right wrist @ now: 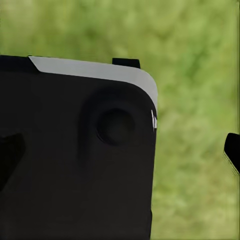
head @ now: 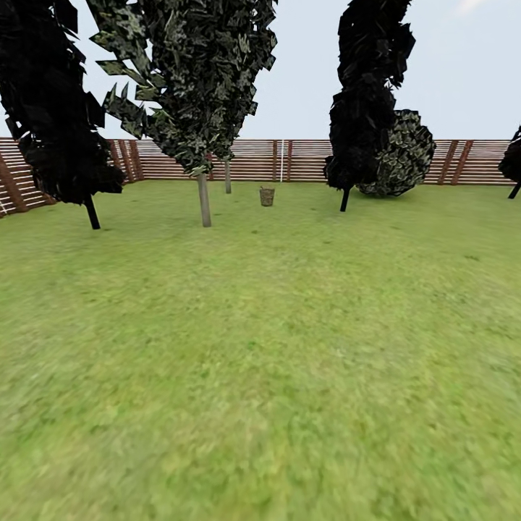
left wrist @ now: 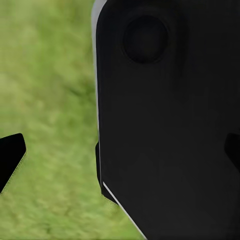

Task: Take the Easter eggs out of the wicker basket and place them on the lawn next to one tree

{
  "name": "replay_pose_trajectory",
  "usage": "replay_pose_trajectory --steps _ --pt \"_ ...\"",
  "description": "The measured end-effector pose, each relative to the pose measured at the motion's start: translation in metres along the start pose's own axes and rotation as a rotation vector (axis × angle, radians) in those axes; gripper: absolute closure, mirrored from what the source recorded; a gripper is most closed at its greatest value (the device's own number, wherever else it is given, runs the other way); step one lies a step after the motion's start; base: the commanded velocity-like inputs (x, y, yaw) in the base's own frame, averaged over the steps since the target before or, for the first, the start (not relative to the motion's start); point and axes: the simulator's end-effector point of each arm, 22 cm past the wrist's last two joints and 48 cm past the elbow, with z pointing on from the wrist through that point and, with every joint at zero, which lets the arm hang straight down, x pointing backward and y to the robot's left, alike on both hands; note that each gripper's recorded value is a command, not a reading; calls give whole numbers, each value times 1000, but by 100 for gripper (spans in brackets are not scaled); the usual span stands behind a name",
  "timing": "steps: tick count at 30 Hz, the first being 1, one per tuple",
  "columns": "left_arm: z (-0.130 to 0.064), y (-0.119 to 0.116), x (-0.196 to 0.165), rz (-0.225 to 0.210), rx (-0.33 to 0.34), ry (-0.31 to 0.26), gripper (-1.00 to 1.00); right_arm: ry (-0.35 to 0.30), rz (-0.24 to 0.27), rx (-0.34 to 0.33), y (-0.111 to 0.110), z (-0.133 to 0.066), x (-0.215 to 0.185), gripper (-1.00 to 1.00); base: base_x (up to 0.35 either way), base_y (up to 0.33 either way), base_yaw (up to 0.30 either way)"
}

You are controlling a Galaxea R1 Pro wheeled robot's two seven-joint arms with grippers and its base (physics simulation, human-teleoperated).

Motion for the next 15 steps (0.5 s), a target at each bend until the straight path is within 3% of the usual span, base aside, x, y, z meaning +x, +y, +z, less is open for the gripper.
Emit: replay_pose_trajectory --steps 15 --pt "0 0 0 0 0 0 -100 0 0 0 0 0 0 -100 324 0 0"
